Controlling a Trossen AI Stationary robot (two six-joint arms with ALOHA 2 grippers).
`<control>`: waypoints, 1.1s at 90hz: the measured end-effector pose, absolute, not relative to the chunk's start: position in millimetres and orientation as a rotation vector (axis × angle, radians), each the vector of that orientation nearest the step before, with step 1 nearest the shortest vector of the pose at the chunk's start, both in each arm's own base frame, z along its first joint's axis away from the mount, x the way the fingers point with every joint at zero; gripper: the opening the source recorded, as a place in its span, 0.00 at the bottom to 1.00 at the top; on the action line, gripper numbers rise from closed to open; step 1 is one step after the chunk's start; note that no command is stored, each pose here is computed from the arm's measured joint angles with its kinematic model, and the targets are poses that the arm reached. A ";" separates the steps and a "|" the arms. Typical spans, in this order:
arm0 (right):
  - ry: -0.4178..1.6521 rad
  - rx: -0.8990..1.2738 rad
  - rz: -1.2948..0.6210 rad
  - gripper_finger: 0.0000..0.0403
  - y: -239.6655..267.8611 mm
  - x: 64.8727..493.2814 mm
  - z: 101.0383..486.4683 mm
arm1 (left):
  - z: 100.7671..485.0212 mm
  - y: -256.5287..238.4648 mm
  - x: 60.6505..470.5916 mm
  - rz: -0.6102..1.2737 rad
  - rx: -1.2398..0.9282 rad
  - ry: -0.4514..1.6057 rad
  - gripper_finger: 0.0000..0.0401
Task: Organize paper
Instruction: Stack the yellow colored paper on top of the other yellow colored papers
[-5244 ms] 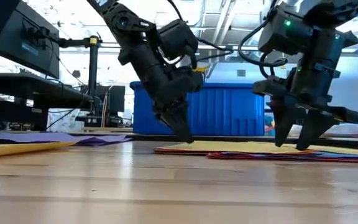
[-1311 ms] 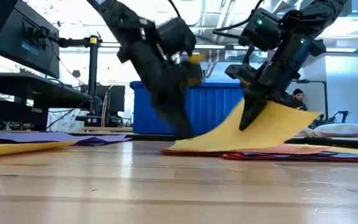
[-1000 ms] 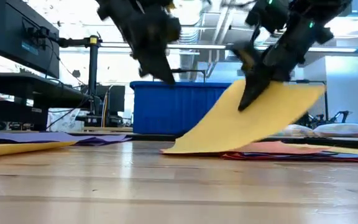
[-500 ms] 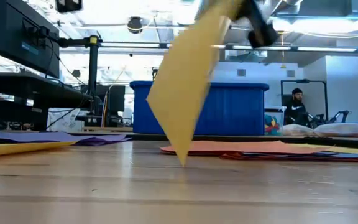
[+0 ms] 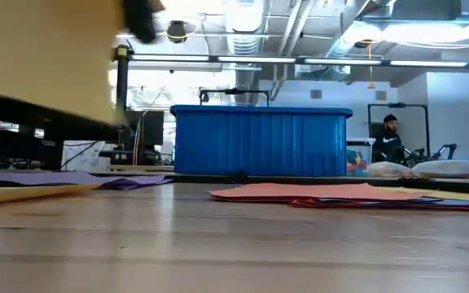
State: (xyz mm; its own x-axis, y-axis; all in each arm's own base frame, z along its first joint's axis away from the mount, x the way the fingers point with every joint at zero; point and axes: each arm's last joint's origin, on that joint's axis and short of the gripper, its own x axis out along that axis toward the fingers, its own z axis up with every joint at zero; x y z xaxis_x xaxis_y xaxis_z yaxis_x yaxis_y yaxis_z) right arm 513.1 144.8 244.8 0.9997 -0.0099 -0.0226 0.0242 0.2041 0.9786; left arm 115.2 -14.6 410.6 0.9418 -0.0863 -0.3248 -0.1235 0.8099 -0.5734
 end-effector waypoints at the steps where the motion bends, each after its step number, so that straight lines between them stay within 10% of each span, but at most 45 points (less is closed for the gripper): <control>1: 0.013 1.365 -0.024 0.00 145.3 515.4 243.3 | 410.6 -14.6 115.1 0.020 -0.630 0.348 0.00; 39: 0.061 1.527 -0.075 0.00 153.8 579.2 141.7 | 409.0 -15.3 120.2 0.023 -0.603 0.364 0.00; 74: 0.124 1.478 -0.120 0.01 147.5 586.2 127.5 | 408.2 -15.3 120.1 0.024 -0.596 0.371 0.00; 99: 0.174 1.478 -0.155 0.22 147.1 585.3 122.6 | 408.2 -15.3 120.1 0.024 -0.593 0.371 0.00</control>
State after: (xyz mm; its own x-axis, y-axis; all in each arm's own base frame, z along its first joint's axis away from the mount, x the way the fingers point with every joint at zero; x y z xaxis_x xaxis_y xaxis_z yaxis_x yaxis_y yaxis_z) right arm 585.3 147.1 122.6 0.9775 0.0029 -0.2107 0.2097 0.0868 0.9739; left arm 120.1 -15.3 408.2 0.9335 -0.0836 -0.3486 -0.1277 0.8310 -0.5413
